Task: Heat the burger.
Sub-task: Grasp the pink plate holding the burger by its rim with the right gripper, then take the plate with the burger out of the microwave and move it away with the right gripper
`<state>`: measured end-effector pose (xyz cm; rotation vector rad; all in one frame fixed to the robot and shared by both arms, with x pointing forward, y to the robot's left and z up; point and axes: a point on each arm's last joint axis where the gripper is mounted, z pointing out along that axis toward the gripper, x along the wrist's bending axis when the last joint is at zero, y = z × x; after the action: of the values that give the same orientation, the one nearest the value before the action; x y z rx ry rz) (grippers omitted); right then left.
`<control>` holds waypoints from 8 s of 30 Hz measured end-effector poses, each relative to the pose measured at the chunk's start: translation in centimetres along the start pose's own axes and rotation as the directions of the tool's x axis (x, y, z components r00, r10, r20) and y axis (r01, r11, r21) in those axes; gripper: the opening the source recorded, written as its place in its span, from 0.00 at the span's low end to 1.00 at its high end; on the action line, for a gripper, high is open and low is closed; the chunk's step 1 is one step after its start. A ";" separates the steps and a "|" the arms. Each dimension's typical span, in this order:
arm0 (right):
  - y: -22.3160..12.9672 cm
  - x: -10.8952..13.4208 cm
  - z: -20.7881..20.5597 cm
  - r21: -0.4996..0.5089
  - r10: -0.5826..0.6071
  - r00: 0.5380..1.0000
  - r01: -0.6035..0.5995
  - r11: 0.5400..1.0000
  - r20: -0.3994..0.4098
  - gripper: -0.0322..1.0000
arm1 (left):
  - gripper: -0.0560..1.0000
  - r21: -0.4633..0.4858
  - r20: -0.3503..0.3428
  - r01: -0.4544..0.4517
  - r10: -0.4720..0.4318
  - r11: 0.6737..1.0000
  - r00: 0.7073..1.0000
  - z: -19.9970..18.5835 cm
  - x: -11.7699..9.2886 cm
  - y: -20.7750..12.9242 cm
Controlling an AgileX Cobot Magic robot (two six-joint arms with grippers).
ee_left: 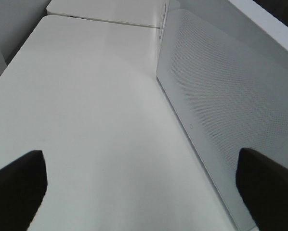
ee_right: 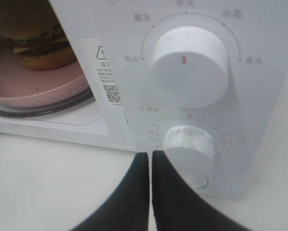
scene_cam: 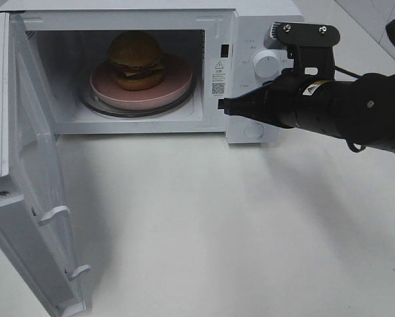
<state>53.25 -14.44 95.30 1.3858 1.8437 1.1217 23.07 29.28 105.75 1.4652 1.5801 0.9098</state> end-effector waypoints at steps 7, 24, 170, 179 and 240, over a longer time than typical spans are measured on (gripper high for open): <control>0.2 0.1 -0.3 0.002 -0.487 0.873 0.487 0.873 -0.014 0.06 | 0.99 0.000 0.000 0.000 0.000 1.000 1.000 0.0 0.0 0.0; 0.2 0.1 -0.3 -0.007 -0.888 0.460 0.888 0.460 -0.015 0.11 | 0.99 0.000 0.000 0.000 0.000 1.000 1.000 0.0 0.0 0.0; 3.4 9.8 16.3 -0.174 -0.945 -0.180 0.975 -0.136 -0.274 0.77 | 0.99 0.000 -0.001 0.000 0.000 1.000 1.000 0.0 0.0 0.0; 3.3 10.1 17.1 -0.165 -0.944 -0.144 0.981 -0.098 -0.297 0.76 | 0.99 0.000 -0.001 0.000 0.000 1.000 1.000 0.0 0.0 0.0; 1.8 11.4 13.4 -0.223 -0.935 -0.183 0.968 -0.117 -0.304 0.12 | 0.99 0.000 -0.001 0.000 0.000 1.000 1.000 0.0 0.0 0.0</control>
<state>61.77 0.40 90.77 -0.6491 2.3336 0.3167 23.07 29.29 105.75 1.4654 1.5805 0.9108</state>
